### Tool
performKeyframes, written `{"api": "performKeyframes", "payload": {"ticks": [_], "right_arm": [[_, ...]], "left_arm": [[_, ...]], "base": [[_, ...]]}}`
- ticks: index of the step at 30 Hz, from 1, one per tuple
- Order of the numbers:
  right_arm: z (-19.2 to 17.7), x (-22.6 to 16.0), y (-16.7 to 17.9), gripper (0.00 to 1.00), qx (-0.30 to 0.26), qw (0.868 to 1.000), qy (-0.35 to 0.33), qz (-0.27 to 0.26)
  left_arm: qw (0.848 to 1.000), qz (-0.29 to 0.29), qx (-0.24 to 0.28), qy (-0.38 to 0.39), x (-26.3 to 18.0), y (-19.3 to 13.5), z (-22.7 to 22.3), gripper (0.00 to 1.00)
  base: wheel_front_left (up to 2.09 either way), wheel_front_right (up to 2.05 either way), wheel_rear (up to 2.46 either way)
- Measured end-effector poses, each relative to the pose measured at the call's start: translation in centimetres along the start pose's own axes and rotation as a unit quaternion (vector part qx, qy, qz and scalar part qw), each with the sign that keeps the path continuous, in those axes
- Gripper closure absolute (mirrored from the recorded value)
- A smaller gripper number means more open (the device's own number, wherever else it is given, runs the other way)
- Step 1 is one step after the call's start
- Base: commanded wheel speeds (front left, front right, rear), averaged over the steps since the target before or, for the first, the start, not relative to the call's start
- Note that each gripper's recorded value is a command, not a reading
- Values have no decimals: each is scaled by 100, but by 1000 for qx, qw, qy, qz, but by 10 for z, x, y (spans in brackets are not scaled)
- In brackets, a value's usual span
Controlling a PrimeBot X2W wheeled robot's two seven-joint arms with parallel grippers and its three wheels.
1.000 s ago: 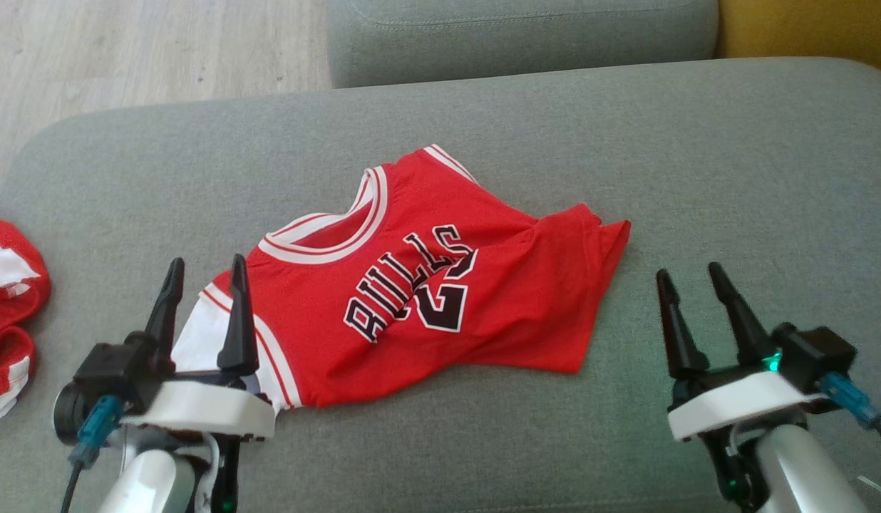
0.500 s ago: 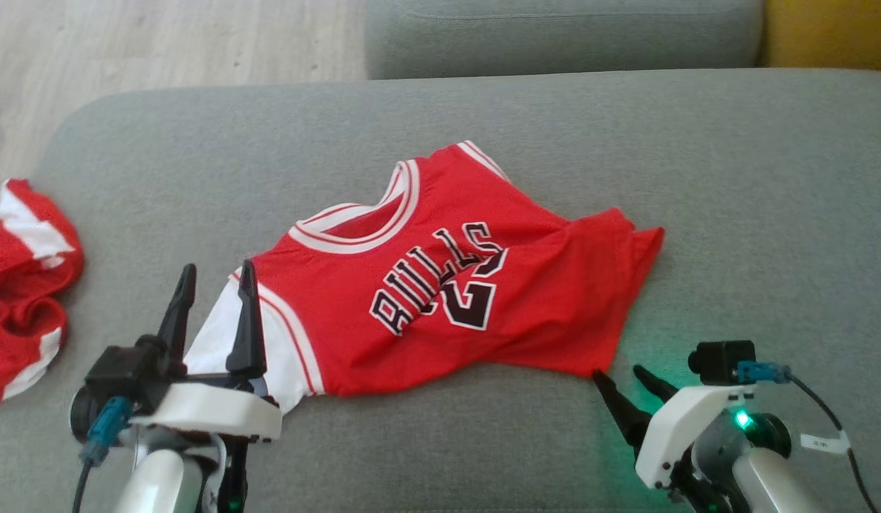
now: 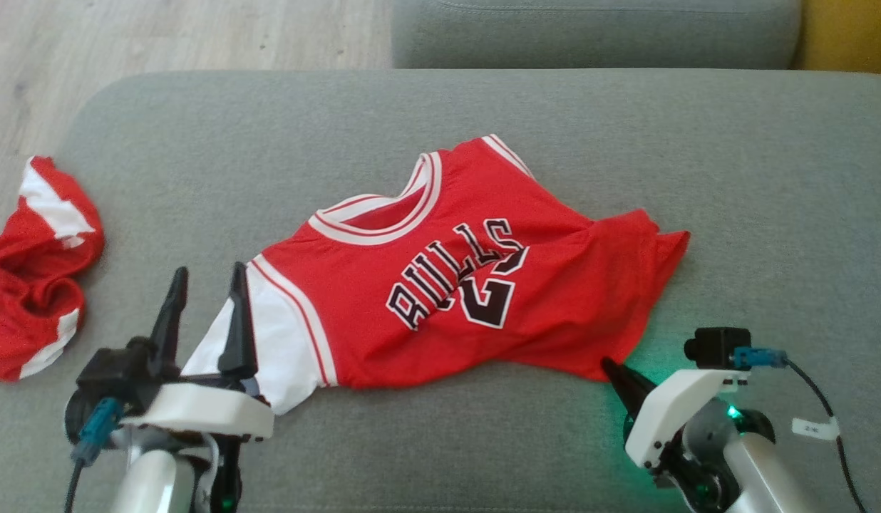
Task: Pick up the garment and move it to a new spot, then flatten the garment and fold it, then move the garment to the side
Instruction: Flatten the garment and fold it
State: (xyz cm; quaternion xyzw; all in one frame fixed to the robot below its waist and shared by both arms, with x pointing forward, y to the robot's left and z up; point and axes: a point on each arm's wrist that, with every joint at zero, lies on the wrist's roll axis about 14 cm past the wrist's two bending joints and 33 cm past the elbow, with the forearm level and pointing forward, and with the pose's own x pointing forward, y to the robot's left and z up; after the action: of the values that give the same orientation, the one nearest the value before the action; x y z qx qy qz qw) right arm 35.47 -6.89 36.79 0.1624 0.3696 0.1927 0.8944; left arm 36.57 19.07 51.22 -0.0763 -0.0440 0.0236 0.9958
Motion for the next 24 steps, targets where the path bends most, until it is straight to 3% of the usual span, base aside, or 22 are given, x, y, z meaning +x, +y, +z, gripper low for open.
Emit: {"api": "performKeyframes", "payload": {"ticks": [7,15,20,24], "right_arm": [[22,-20,-11,100,-14,1000,-23,-2],[65,-80,-55,100,-31,998,-39,-39],[50,-108,-89,100,-14,996,4,-83],[12,-118,-118,100,0,987,98,-130]], "left_arm": [[1000,-13,-7,8,6,-8,-7,0],[998,-54,-13,17,14,-37,-15,0],[997,-71,-18,28,19,-48,-23,0],[996,-71,-21,49,19,-48,-38,0]], "base": [[0,0,0],[0,0,0],[0,0,0],[0,0,0]]}}
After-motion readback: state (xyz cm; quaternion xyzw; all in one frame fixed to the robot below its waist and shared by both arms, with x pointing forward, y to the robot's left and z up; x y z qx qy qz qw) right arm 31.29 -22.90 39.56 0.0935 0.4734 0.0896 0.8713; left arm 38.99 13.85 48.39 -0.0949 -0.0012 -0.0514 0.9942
